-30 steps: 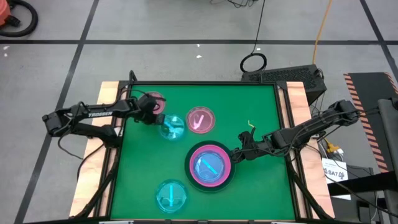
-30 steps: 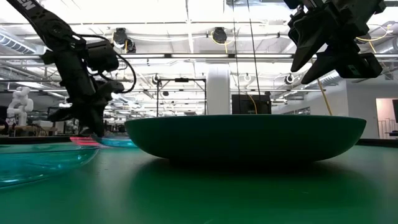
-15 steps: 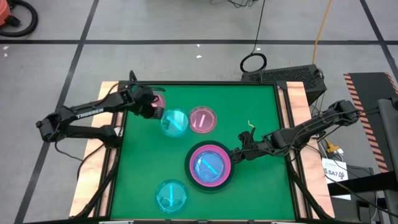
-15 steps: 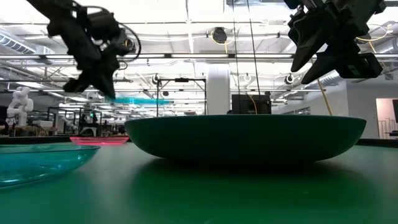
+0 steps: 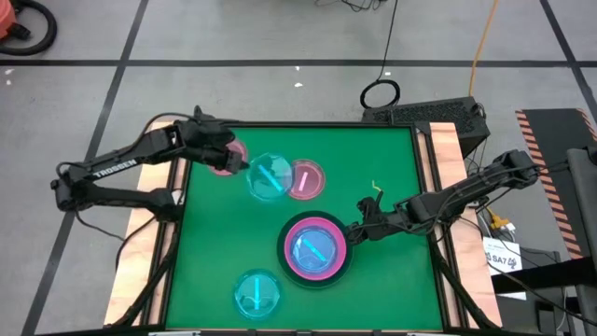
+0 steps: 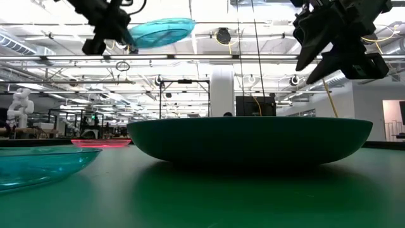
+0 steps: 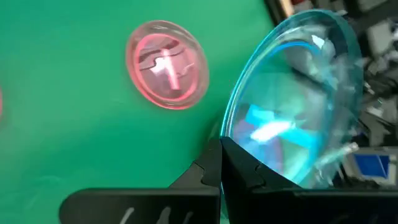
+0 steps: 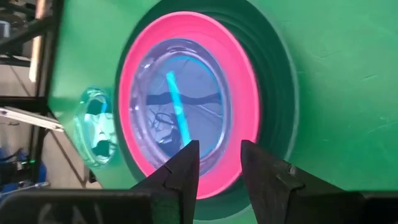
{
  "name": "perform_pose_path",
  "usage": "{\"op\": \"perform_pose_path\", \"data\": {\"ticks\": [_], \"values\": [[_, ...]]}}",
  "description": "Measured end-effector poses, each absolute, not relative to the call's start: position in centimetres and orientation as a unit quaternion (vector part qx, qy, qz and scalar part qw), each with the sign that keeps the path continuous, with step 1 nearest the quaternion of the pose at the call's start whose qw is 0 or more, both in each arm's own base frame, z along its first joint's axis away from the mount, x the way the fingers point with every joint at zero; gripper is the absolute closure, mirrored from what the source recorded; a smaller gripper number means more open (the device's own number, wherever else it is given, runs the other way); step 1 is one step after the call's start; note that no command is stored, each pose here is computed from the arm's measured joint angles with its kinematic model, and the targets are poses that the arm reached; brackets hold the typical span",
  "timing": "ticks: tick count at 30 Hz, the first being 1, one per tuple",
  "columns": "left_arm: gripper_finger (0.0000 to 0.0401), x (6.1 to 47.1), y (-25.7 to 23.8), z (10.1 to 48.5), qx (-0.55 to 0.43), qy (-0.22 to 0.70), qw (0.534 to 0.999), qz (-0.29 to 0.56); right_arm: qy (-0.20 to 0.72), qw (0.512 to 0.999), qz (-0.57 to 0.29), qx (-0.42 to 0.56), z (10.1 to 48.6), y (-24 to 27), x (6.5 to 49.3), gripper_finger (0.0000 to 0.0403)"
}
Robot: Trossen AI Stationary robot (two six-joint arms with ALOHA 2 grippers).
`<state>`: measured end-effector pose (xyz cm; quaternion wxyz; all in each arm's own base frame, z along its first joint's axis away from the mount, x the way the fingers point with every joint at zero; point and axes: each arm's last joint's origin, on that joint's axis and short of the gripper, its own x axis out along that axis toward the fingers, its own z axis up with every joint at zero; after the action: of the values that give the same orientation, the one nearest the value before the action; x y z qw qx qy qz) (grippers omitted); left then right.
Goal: Stack plastic plates
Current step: Stack the top blue transparent plate on top of the other blue transparent plate
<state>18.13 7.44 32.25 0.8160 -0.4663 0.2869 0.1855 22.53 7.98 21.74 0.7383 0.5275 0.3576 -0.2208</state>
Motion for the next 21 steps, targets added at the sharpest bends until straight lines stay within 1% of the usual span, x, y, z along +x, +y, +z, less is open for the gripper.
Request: {"op": "perform_pose_path", "data": {"ticks": [5, 13, 16, 21], "values": [[0.0401, 18.7, 6.0, 33.2, -0.465, 0.286, 0.822, 0.162, 0.337, 0.746, -0.197, 0.54, 22.4, 8.1, 22.7, 0.0289], [0.0401, 20.4, 3.8, 32.7, -0.459, 0.306, 0.819, 0.156, 0.306, 0.757, -0.162, 0.555, 24.1, 7.8, 22.2, 0.0292], [0.0401, 21.7, 3.0, 32.3, -0.458, 0.305, 0.822, 0.146, 0.295, 0.762, -0.15, 0.556, 24.8, 7.7, 21.7, 0.0308], [0.0401, 24.3, 1.7, 31.4, -0.458, 0.298, 0.827, 0.134, 0.28, 0.771, -0.133, 0.557, 25.8, 7.4, 21.1, 0.0351]]}}
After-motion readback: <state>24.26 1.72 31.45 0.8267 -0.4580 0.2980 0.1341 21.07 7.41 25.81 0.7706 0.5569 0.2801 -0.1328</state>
